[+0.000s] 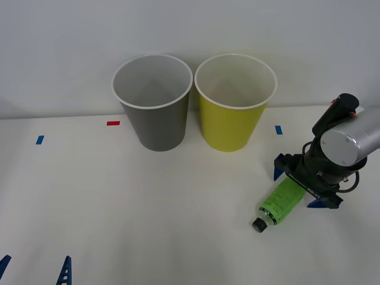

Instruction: Put cans in the gray bin and PET bottles in the light green bin.

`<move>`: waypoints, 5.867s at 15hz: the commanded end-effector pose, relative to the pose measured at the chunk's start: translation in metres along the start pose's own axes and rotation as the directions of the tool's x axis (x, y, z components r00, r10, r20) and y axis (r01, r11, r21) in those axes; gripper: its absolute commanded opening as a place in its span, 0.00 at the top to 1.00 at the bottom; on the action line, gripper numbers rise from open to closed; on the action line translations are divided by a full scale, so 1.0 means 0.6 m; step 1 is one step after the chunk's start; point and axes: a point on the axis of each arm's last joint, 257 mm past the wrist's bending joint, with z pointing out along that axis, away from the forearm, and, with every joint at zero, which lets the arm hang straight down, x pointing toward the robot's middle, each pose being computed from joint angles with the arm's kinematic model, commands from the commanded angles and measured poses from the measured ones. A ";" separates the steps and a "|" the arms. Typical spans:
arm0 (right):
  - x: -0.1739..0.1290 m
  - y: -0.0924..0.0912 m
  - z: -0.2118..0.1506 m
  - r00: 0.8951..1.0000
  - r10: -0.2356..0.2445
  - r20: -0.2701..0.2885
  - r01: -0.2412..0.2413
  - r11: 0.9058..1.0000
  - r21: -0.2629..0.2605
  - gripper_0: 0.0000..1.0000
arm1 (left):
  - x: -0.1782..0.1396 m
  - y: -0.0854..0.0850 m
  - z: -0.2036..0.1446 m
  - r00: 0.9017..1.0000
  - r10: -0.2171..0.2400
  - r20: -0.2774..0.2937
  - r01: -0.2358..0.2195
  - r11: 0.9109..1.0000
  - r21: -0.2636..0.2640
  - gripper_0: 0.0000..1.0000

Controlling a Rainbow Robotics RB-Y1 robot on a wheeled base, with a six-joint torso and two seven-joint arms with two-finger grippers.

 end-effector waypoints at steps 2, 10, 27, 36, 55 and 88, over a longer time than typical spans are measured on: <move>0.009 0.017 0.027 1.000 0.013 -0.016 -0.013 1.000 -0.016 0.24 | 0.000 0.000 0.000 1.000 0.000 0.000 0.000 1.000 0.000 0.00; -0.011 0.009 0.023 0.999 -0.012 0.041 0.013 1.000 0.000 1.00 | 0.000 0.000 0.000 1.000 0.000 0.000 0.000 1.000 0.000 0.00; -0.018 0.053 -0.149 0.823 -0.312 0.475 0.472 0.841 -0.264 1.00 | 0.000 0.000 0.000 1.000 0.000 0.000 0.000 1.000 0.000 0.00; -0.043 0.121 -0.353 0.416 -0.282 0.864 0.678 0.730 -0.088 1.00 | 0.000 0.000 0.000 1.000 0.000 0.000 0.000 1.000 0.000 0.00; -0.066 0.357 -0.652 0.010 -0.077 0.997 0.774 0.632 0.041 1.00 | 0.000 0.000 0.000 1.000 0.000 0.000 0.000 1.000 0.000 0.00; -0.052 0.250 -0.547 -0.014 -0.031 0.999 0.766 0.642 0.031 0.00 | 0.000 0.000 0.000 1.000 0.000 0.000 0.000 1.000 0.000 0.00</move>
